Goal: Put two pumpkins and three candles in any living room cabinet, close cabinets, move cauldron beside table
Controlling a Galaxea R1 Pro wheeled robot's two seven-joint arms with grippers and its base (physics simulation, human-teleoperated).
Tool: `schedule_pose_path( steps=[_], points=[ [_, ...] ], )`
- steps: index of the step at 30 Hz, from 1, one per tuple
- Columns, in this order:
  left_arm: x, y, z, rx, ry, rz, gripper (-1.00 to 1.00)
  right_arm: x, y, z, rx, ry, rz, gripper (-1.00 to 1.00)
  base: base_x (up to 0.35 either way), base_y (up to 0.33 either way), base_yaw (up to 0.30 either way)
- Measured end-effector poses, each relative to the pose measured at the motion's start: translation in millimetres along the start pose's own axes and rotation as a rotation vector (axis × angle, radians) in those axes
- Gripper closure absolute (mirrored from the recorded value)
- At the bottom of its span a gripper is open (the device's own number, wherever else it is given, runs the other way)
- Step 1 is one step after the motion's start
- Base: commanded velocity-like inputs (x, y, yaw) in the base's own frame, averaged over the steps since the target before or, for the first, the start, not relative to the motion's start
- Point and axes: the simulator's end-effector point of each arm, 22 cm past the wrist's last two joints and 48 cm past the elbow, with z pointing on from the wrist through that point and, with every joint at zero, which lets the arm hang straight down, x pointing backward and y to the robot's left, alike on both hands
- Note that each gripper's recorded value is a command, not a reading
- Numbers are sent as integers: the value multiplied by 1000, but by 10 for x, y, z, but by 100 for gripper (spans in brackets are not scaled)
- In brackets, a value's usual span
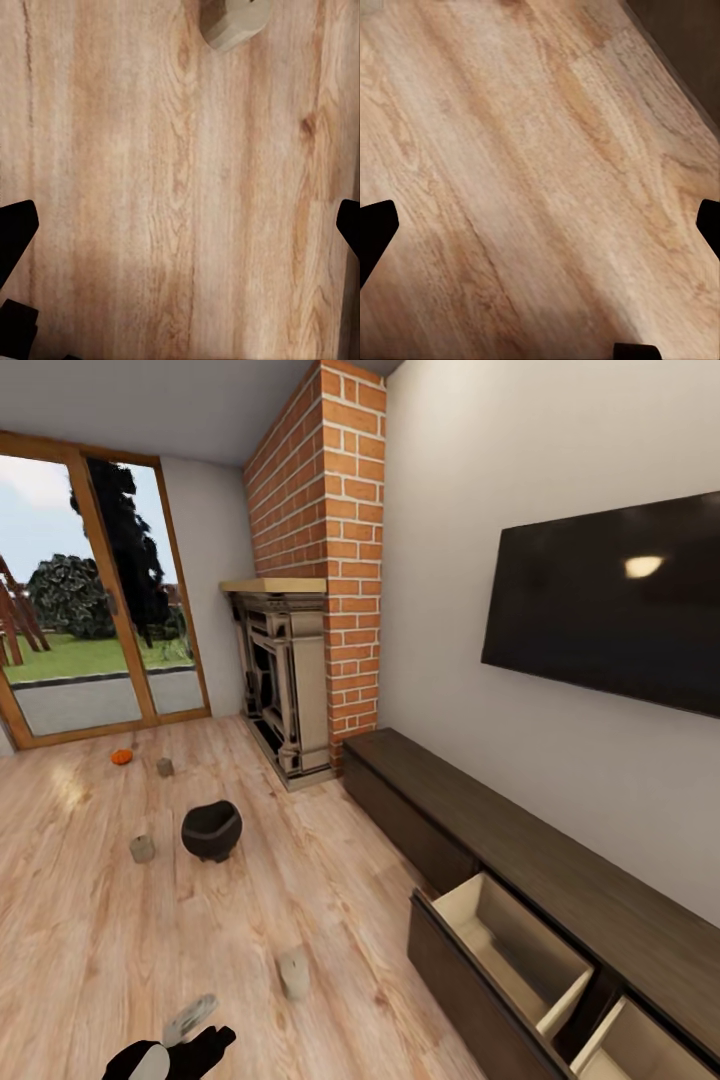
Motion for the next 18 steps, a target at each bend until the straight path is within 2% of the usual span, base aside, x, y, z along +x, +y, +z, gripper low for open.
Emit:
schedule_pose_path(
  steps=[7,18],
  points=[
    [2,-6,2,1,0,-1,-100,5,7,1,-1,1,-1,-100,20,15,34],
    [0,-8,-2,2,-1,-1,-100,8,6,0,0,2,-1,-100,1,0,252]
  ],
)
